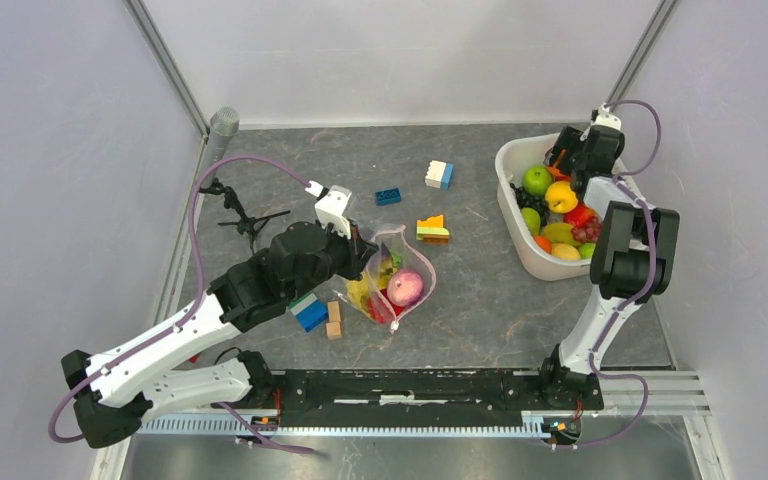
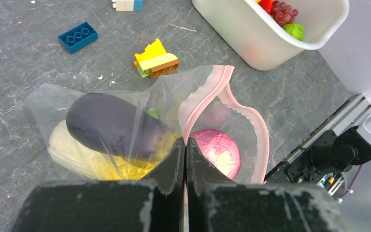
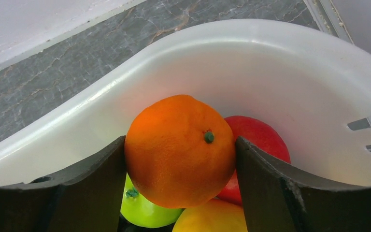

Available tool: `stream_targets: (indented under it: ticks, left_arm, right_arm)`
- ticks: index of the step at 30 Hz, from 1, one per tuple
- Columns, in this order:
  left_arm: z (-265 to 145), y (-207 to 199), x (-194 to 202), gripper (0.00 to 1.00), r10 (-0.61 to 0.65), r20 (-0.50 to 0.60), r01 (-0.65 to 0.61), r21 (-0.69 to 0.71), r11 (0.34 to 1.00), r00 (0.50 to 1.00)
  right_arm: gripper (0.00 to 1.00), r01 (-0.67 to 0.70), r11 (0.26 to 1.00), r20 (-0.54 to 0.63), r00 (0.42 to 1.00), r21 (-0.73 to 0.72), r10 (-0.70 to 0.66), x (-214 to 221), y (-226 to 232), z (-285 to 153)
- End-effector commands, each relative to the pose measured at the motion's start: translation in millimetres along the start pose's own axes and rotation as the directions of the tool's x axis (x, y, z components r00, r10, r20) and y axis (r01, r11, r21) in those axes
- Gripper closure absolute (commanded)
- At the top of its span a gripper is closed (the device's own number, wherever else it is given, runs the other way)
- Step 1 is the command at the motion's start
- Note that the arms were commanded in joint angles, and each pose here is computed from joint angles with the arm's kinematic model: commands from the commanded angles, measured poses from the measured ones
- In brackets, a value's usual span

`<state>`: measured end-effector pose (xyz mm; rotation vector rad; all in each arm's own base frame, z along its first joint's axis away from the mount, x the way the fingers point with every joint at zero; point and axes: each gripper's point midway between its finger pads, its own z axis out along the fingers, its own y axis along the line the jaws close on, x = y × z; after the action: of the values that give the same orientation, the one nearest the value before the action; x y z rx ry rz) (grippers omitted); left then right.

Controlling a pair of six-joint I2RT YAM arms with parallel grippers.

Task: Place the food in the zip-top bag and seal the zipper
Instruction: Pick up the fake fruit from the bin.

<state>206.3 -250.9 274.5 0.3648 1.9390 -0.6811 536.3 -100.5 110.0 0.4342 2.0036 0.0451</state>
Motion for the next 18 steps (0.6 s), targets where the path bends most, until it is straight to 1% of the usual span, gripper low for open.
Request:
stream_targets:
  ticks: [1,3,4,8,10,13,18]
  left_arm:
    - [-4,-2,-14,0.97,0.02,0.037,-0.021,0.011,1.0,0.999]
    - [-4,-1,-14,0.97,0.022,0.037,-0.022,0.01,1.0,0.999]
    - [-4,-1,-14,0.97,0.021,0.038,-0.021,0.01,1.0,0.999]
    - [-7,-2,-15,0.97,0.02,0.041,-0.021,0.018,1.0,0.999]
    - [-8,-2,-15,0.97,0.017,0.042,-0.018,0.02,1.0,0.999]
    - [-9,-1,-15,0.97,0.011,0.046,-0.012,0.023,1.0,0.999]
    - [-9,-3,-14,0.97,0.002,0.046,-0.004,0.033,0.999,0.999]
  right_arm:
    - [0.29,0.013,0.997,0.081,0.997,-0.08,-0.006,-35,14,7]
    - [0.39,0.014,0.994,0.088,0.996,-0.105,-0.005,-38,19,2]
    - [0.41,0.014,0.993,0.086,0.996,-0.119,-0.004,-37,22,-2]
    - [0.42,0.017,0.986,0.117,0.993,-0.168,0.003,-40,31,-31]
    - [0.43,0.028,0.981,0.15,0.989,-0.192,0.001,-46,37,-53]
    - [0.44,0.036,0.967,0.174,0.985,-0.251,0.009,-44,47,-86]
    - [0.44,0.028,0.936,0.197,0.979,-0.351,0.045,-23,62,-141]
